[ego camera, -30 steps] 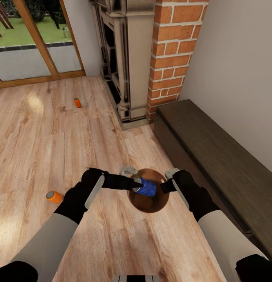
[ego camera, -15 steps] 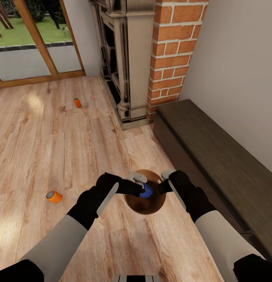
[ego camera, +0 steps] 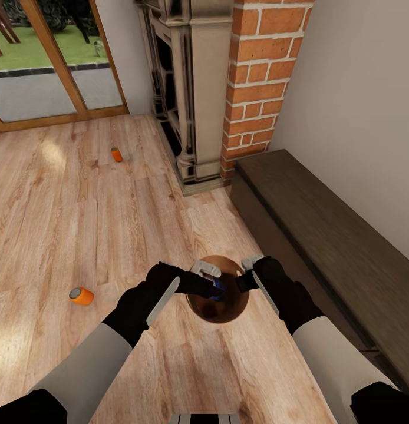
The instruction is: Put the three can of soda from the living room inside the tash can in the kitchen.
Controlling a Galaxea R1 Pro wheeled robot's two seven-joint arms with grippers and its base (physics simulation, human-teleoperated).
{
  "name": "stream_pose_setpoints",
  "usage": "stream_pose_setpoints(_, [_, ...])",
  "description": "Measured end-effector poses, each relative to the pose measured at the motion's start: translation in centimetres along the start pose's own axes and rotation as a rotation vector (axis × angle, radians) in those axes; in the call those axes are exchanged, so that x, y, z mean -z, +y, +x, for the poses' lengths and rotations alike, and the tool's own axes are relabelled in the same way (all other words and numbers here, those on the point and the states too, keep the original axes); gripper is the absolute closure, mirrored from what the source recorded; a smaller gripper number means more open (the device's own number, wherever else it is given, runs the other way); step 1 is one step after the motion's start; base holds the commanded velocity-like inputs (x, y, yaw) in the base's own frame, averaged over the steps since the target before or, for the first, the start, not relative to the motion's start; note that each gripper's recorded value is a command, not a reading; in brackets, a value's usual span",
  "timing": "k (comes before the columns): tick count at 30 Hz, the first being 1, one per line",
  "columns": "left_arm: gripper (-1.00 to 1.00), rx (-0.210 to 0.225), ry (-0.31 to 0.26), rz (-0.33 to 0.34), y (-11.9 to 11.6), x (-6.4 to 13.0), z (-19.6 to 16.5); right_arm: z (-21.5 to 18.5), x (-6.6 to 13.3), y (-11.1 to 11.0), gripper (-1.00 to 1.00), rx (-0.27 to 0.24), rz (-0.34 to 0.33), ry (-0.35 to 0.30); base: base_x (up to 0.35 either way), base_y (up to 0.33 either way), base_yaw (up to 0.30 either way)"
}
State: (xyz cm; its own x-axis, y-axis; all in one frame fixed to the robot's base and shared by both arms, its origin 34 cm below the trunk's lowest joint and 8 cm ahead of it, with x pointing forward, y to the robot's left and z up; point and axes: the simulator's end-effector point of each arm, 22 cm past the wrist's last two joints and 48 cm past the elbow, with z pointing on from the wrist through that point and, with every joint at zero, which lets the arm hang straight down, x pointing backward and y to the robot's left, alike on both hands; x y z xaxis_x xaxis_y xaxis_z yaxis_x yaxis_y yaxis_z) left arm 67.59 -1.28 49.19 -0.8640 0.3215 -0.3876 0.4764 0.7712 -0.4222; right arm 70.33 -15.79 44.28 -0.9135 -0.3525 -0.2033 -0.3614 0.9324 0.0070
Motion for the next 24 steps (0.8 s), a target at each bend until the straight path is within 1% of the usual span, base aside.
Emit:
stream_pose_setpoints(7, [-1.0,-0.002,-0.012,0.008,-0.1,0.3,-0.4,0.0,0.0,-0.1,1.0,0.002,0.005,0.0,0.0,0.0,0.0])
stream_pose_setpoints(9, [-1.0,-0.022,-0.063,0.023,-0.8,1.3,-2.1,0.0,0.0,0.1,1.0,-0.002,-0.003,0.0,0.0,0.0,0.0])
stream_pose_setpoints(11, [-1.0,-0.032,-0.095,0.038,-1.3,2.0,-2.9,0.0,0.0,0.1,1.0,-0.003,-0.005,0.0,0.0,0.0,0.0])
stream_pose_setpoints(12, [-1.0,-0.033,-0.1,0.046,-1.4,2.2,-2.8,0.0,0.0,0.0,1.0,-0.002,-0.002,0.0,0.0,0.0,0.0])
stream_pose_setpoints(14, [-1.0,-0.032,-0.11,0.09,-1.7,2.6,-1.2,0.0,0.0,-0.2,1.0,0.0,0.004,0.0,0.0,0.0,0.0])
stream_pose_setpoints(16, [-1.0,-0.04,-0.119,0.116,-1.2,3.3,0.0,0.0,0.0,-0.2,1.0,-0.002,0.003,0.0,0.0,0.0,0.0])
stream_pose_setpoints(17, [-1.0,-0.048,-0.12,0.121,-0.2,3.9,0.9,0.0,0.0,-0.2,1.0,-0.004,0.001,0.0,0.0,0.0,0.0])
stream_pose_setpoints(18, [-1.0,-0.032,-0.125,0.145,0.7,4.8,1.8,0.0,0.0,-0.1,1.0,-0.006,-0.002,0.0,0.0,0.0,0.0])
stream_pose_setpoints(19, [-1.0,-0.015,-0.154,0.195,1.1,6.1,1.9,0.1,0.0,0.0,1.0,-0.008,-0.006,0.001,0.0,0.0,0.0])
stream_pose_setpoints(20, [-1.0,-0.017,-0.182,0.1,5.3,7.1,2.5,0.0,0.0,-0.1,1.0,-0.008,-0.004,0.0,0.0,0.0,0.0])
stream_pose_setpoints(21, [-1.0,0.013,-0.212,0.07,7.9,8.1,3.2,0.0,0.0,-0.2,1.0,-0.006,0.002,0.0,0.0,0.0,0.0])
stream_pose_setpoints(22, [-1.0,0.034,-0.231,0.061,8.9,8.6,3.6,0.0,0.0,-0.3,1.0,-0.005,0.005,0.0,0.0,0.0,0.0])
stream_pose_setpoints(23, [-1.0,0.068,-0.264,0.029,10.9,9.5,4.4,0.0,0.0,-0.3,1.0,-0.006,0.005,0.0,0.0,0.0,0.0])
stream_pose_setpoints(24, [-1.0,0.086,-0.281,0.01,12.0,10.0,4.9,0.0,0.0,-0.3,1.0,-0.007,0.002,0.0,0.0,0.0,0.0])
